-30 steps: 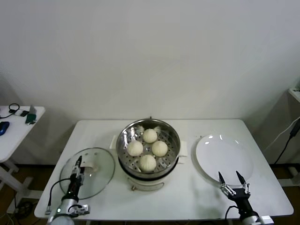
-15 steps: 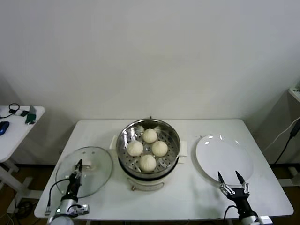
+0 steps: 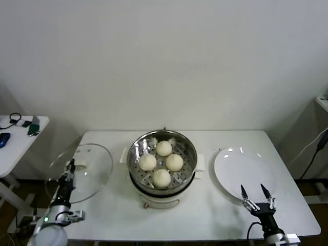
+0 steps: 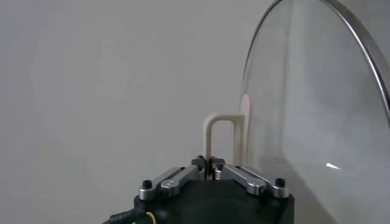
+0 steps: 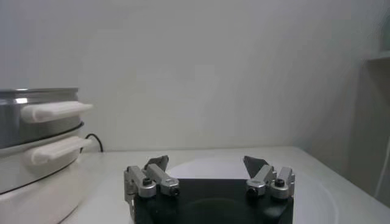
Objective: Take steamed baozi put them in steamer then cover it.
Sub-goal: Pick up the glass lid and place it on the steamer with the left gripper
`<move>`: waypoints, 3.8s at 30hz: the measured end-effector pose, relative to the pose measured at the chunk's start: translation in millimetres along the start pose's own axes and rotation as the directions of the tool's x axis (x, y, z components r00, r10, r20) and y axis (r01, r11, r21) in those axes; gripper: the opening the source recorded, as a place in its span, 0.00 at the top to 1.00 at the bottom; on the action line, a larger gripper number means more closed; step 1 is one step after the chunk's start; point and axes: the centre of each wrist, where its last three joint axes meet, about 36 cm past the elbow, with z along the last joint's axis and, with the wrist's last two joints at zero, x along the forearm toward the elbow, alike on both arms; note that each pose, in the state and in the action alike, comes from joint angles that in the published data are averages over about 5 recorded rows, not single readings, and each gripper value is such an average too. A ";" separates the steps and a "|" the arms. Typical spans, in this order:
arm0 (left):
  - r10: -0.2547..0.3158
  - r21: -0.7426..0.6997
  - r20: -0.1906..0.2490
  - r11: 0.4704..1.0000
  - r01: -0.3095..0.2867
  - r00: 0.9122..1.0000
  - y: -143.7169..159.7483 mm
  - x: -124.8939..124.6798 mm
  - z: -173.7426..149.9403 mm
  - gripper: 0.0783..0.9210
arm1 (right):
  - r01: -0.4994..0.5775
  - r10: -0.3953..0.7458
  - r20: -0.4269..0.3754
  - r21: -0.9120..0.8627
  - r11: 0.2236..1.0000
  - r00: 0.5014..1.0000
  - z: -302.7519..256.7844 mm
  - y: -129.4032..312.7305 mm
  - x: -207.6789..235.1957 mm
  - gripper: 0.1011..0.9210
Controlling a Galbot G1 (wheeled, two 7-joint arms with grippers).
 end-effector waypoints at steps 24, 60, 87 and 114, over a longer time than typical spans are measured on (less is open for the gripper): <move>0.023 0.101 0.021 0.995 -0.025 1.000 146.2 -9.2 -171.3 0.93 | -0.005 0.005 0.030 0.021 1.000 1.000 4.8 3.9 -11.1 0.12; 0.084 0.102 0.159 0.990 -0.101 0.984 131.3 36.6 -338.6 0.93 | -0.030 0.029 0.053 0.018 0.999 0.998 24.8 -7.5 -15.6 0.12; 0.084 0.046 0.134 0.995 -0.091 0.987 100.8 20.7 -333.2 0.93 | -0.027 0.026 0.062 0.019 0.999 0.998 25.7 -7.1 -14.0 0.12; 0.079 0.022 0.128 0.996 -0.082 0.989 84.5 19.1 -327.5 0.93 | -0.007 0.005 0.075 0.023 1.000 0.997 23.2 -5.1 -9.7 0.12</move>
